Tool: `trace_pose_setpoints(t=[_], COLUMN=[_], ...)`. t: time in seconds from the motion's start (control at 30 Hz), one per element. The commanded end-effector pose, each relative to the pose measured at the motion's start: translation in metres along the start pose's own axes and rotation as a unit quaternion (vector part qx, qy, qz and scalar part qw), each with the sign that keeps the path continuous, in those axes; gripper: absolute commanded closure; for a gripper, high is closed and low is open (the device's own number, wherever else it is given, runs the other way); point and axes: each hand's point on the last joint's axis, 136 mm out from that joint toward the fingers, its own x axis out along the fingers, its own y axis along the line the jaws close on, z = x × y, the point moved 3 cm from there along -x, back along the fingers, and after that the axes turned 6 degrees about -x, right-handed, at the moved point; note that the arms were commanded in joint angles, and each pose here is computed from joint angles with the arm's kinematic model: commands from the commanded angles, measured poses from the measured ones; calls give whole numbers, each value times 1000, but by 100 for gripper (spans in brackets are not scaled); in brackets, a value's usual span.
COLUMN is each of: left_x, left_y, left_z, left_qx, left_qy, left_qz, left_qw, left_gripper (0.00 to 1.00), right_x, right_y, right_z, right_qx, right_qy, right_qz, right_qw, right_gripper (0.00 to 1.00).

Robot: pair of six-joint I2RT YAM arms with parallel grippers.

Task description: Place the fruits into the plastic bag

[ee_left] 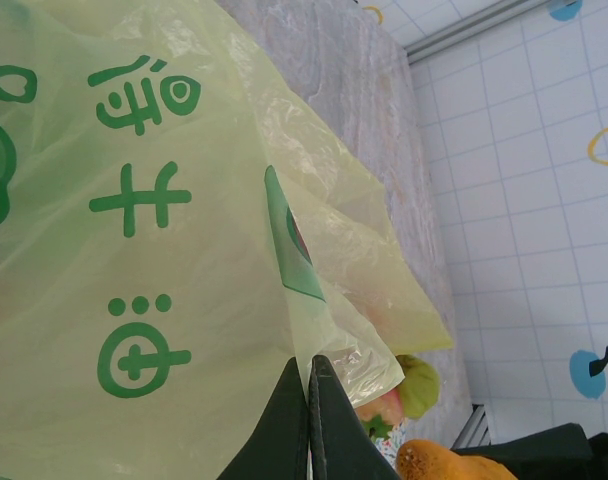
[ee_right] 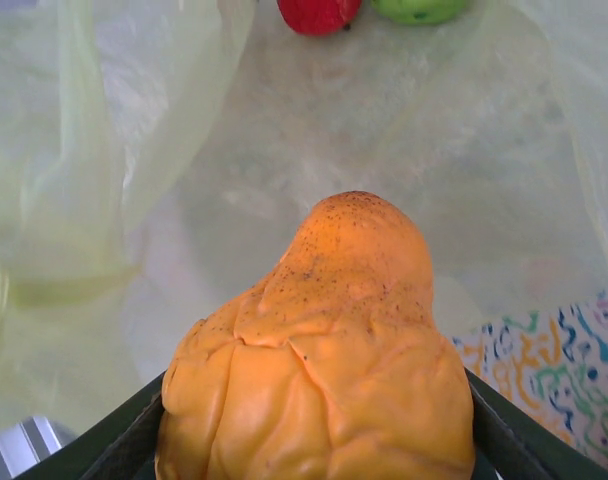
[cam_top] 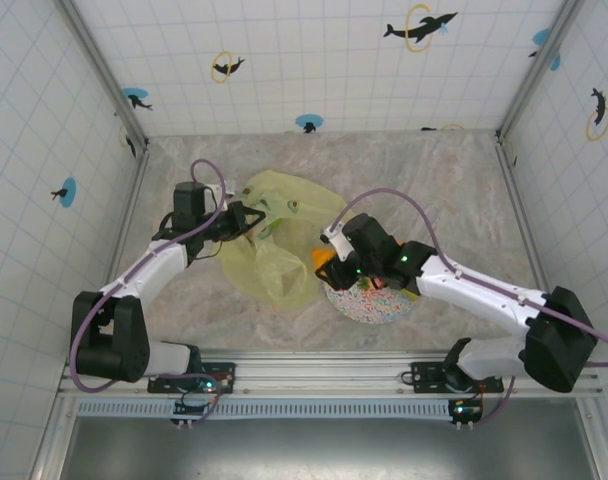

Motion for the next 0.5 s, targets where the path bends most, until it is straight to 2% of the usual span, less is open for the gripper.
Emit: trace_pose_setpoints(t=[0.0, 0.47], left_x=[-2, -5], left_y=[-5, -17], left_z=[3, 1], left_qx=[13, 19], left_qy=[0, 3], left_qz=[-7, -43], left_qw=[1000, 999], left_gripper=[100, 100], right_x=[10, 76], right_y=[-1, -17], right_z=[32, 57], right_qx=[-9, 20], right_qy=[-49, -81], right_qz=[21, 31], right_qw=[999, 996], right_gripper=[41, 41])
